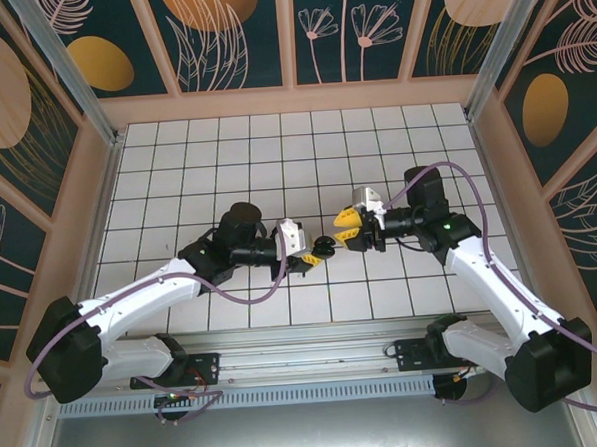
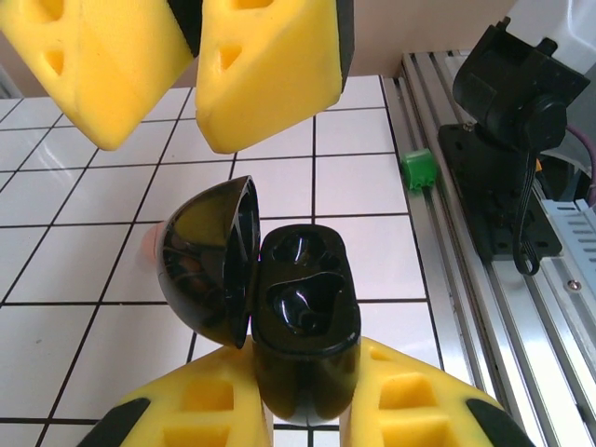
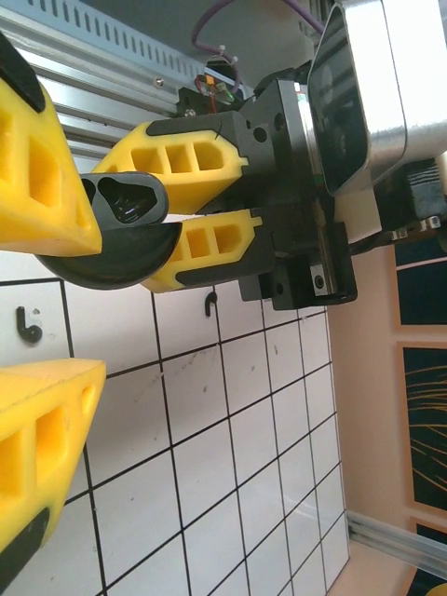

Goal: Insert the wireless bluetooth earbuds into the charging case

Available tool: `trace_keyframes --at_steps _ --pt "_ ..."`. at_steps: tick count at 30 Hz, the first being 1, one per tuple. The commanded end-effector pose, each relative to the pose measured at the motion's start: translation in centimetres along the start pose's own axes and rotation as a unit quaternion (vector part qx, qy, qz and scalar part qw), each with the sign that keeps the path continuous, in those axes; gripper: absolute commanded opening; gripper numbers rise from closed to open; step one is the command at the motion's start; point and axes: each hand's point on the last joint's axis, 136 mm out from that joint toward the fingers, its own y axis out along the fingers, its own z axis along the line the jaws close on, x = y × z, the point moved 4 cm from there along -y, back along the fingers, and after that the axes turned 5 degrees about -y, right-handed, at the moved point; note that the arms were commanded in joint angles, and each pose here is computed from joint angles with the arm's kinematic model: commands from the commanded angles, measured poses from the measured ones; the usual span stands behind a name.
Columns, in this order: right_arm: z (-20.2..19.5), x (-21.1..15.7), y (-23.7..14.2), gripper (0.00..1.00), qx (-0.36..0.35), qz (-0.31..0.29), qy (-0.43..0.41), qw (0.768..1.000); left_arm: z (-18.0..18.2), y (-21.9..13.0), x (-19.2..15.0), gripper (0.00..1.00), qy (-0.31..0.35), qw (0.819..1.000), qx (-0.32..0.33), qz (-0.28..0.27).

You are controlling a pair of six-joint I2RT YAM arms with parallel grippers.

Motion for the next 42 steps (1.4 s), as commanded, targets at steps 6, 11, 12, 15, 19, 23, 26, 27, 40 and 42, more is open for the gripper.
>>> trace_keyframes --at_steps 6,11,12,15,19,23,26,27,40,42 --pt "-1.6 1.7 -1.2 0.38 -0.085 -0.004 0.077 0.993 1.5 -1.4 -0.2 0.09 -0.035 0.997 0.041 -0.060" --pt "-4.0 0.2 -1.9 0.36 -0.184 0.032 0.213 0.959 4.1 -3.5 -1.5 0.08 -0.090 0.986 0.085 -0.113" --pt "-4.3 -0.2 -1.9 0.36 -0.198 0.045 0.239 0.949 4.7 -4.0 -2.0 0.08 -0.104 0.982 0.097 -0.123" --pt "-4.5 -1.4 -1.4 0.35 -0.230 0.082 0.305 0.921 5.8 -5.4 -3.3 0.07 -0.136 0.970 0.127 -0.154" --pt "-4.1 -3.1 0.3 0.35 -0.242 0.134 0.366 0.889 6.5 -7.1 -4.8 0.07 -0.171 0.951 0.166 -0.198" --pt "-4.2 -5.4 1.5 0.35 -0.261 0.182 0.432 0.844 6.5 -8.3 -6.0 0.07 -0.194 0.932 0.204 -0.230" --pt "-3.8 -6.9 3.0 0.35 -0.265 0.203 0.470 0.817 6.4 -9.0 -6.8 0.07 -0.209 0.919 0.225 -0.246" --pt "-3.7 -7.5 3.6 0.35 -0.269 0.210 0.479 0.809 6.4 -9.1 -7.1 0.07 -0.214 0.916 0.232 -0.248" --pt "-2.0 -12.7 9.8 0.33 -0.286 0.333 0.567 0.696 5.9 -10.6 -9.1 0.04 -0.239 0.894 0.287 -0.248" --pt "-1.7 -12.9 11.0 0.32 -0.280 0.344 0.569 0.692 5.9 -10.6 -9.1 0.04 -0.240 0.894 0.288 -0.247"
